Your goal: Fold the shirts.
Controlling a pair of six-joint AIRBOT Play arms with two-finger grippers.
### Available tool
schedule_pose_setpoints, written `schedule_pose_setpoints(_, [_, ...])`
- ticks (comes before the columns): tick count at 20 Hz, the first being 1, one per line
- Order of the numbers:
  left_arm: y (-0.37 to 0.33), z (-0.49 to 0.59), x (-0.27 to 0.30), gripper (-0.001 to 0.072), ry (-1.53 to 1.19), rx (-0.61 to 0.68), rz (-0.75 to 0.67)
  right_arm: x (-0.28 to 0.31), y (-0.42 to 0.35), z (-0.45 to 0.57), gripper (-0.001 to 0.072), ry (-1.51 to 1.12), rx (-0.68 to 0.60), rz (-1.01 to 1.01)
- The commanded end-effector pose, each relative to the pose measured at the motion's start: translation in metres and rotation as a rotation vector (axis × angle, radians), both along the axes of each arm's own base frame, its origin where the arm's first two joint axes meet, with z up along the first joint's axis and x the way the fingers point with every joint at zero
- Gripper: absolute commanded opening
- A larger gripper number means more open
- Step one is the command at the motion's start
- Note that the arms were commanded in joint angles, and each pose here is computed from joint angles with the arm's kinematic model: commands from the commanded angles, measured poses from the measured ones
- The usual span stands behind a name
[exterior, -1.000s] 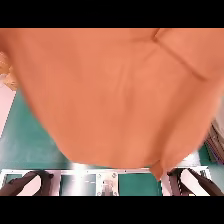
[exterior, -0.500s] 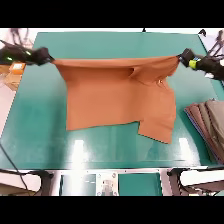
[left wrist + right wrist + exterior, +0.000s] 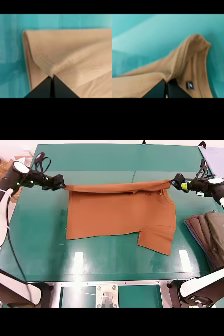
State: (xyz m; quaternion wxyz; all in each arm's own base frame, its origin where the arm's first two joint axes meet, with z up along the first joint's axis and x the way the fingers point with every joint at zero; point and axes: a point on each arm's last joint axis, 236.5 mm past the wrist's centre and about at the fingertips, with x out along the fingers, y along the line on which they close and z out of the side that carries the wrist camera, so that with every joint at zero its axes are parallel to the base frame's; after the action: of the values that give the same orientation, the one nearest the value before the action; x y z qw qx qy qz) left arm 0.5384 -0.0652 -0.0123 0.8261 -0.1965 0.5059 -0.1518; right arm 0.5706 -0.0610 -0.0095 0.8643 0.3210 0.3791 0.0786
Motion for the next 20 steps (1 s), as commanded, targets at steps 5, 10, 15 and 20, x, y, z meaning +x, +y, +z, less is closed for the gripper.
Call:
schedule_pose_setpoints(5, [-0.025, -0.065, -0.039, 0.0019, 0.136, 0.027, -0.025, -0.035, -0.009, -0.037, 0.0017, 0.143, -0.058, 0.078])
schedule_pose_setpoints(10, [-0.030, -0.072, -0.063, 0.0019, 0.219, 0.043, -0.085, -0.047, -0.007, -0.059, 0.0018, 0.195, -0.066, 0.093])
schedule_pose_setpoints(15, [-0.018, -0.078, -0.065, 0.0020, 0.236, 0.098, -0.077, -0.050, -0.003, -0.059, 0.0019, 0.213, -0.048, 0.100])
schedule_pose_setpoints(20, [-0.018, -0.062, -0.053, 0.0020, 0.196, 0.099, -0.080, -0.072, -0.012, -0.077, 0.0018, 0.335, -0.086, 0.090])
